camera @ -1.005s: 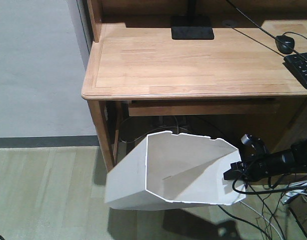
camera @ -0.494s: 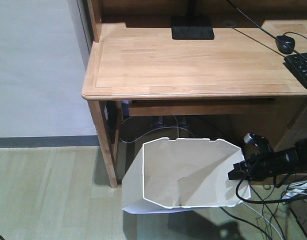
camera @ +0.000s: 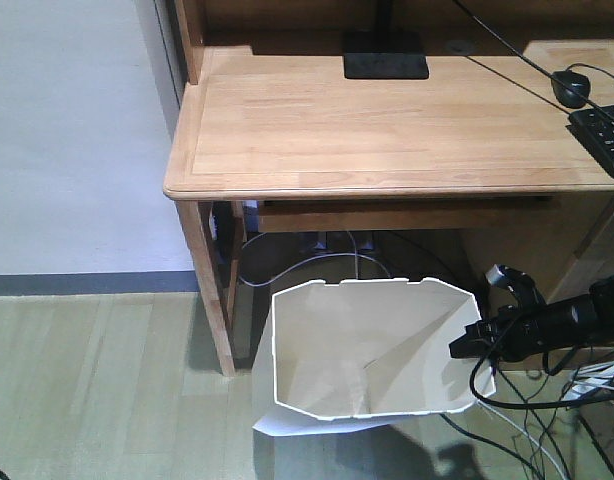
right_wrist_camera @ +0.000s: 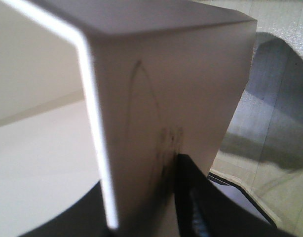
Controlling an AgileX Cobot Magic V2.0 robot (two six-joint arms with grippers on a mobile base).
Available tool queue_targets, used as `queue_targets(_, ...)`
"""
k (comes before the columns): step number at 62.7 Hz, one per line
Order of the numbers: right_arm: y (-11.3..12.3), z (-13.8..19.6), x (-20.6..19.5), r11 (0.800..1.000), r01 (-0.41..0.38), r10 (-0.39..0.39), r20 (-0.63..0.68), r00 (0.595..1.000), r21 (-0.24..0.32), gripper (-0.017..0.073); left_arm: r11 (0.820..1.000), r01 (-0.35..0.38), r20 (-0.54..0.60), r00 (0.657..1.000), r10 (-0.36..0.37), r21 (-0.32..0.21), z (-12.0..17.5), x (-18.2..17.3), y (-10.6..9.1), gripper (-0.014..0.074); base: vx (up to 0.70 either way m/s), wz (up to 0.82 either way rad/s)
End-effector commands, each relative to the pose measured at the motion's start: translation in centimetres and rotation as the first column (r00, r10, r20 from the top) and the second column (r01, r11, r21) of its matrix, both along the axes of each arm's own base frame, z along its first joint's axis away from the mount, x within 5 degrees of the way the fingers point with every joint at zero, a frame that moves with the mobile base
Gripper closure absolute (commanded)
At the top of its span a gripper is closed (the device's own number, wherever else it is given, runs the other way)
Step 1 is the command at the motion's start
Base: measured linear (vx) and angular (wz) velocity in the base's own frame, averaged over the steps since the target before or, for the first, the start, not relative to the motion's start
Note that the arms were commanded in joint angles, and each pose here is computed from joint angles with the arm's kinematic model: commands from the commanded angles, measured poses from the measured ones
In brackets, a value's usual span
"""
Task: Move trash bin to bedside with robot
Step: 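Drive backward and turn toward the bed, holding the bin in the right gripper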
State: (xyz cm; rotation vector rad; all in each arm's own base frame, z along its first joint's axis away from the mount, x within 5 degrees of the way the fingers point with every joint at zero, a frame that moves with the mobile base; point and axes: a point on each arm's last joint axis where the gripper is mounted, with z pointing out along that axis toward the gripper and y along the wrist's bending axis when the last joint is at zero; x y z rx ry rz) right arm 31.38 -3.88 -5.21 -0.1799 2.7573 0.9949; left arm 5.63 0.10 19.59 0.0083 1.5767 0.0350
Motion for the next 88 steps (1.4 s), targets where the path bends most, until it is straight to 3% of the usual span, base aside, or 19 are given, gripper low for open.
queue_targets(1,1.19,4.27,1.23,0.966,-0.022,-0.003,0.096,0.995,0.256,0.0563,1.0,0.003,0.071,0.998,-0.001,-0.022,0.32,-0.03,-0.01,0.06,0.0,0.0)
queue_targets(40,1.19,4.27,1.23,0.966,-0.022,-0.003,0.096,0.995,0.256,0.0563,1.0,0.003,0.071,0.998,-0.001,-0.022,0.32,-0.03,-0.01,0.06,-0.03,0.09)
queue_targets(88,1.19,4.27,1.23,0.966,-0.022,-0.003,0.096,0.995,0.256,0.0563,1.0,0.003,0.071,0.998,-0.001,-0.022,0.32,-0.03,-0.01,0.06,-0.11,0.45)
